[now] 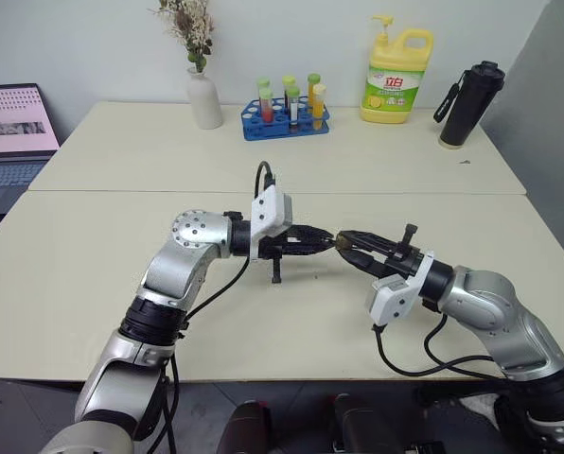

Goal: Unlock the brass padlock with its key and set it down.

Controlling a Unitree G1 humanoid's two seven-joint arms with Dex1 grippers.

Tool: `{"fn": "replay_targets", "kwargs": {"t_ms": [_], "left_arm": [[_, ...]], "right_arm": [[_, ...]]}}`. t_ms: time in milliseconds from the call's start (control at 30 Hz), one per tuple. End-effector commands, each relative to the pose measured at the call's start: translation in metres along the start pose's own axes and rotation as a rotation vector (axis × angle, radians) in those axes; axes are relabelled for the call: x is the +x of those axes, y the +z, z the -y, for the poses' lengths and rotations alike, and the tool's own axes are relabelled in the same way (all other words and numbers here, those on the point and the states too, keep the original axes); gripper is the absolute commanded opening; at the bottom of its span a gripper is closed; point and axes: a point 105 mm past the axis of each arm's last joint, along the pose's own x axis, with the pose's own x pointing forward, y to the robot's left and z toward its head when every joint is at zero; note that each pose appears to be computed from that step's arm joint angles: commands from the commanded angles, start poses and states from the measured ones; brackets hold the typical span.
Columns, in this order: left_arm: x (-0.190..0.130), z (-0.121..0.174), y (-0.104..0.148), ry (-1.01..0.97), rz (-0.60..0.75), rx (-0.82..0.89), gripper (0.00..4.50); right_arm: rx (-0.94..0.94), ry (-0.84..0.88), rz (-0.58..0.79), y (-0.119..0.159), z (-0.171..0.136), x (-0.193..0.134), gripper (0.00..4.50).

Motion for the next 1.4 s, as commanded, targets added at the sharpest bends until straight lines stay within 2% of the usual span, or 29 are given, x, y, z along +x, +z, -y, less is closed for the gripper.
{"fn": "replay_targets", "kwargs": {"t_ms": [33, 200, 233, 333, 567, 1167, 1400], "left_arm": [[-0.008, -0.01, 0.017, 0.033, 0.041, -0.046, 1.75], [-0.023, 0.006, 0.023, -0.087, 0.051, -0.286, 3.31], [-0.024, 0.01, 0.026, -0.115, 0.062, -0.311, 3.36], [-0.026, 0.016, 0.03, -0.145, 0.066, -0.379, 3.36], [-0.014, 0.011, 0.021, -0.076, 0.006, -0.313, 3.36], [0.003, 0.007, 0.022, -0.066, 0.042, -0.309, 3.36], [0.003, 0.013, 0.016, -0.107, 0.012, -0.332, 1.17]], "right_arm": [[-0.033, -0.044, 0.055, 0.011, 0.011, 0.001, 0.94], [-0.035, -0.042, 0.056, 0.011, 0.011, 0.001, 0.94], [-0.035, -0.042, 0.057, 0.011, 0.011, 0.001, 0.94], [-0.035, -0.041, 0.061, 0.012, 0.011, 0.001, 0.94], [-0.038, -0.041, 0.082, 0.016, 0.012, 0.004, 0.94], [-0.05, -0.038, 0.111, 0.023, 0.013, 0.006, 0.94], [-0.064, -0.048, 0.116, 0.025, 0.016, 0.006, 0.94]]}}
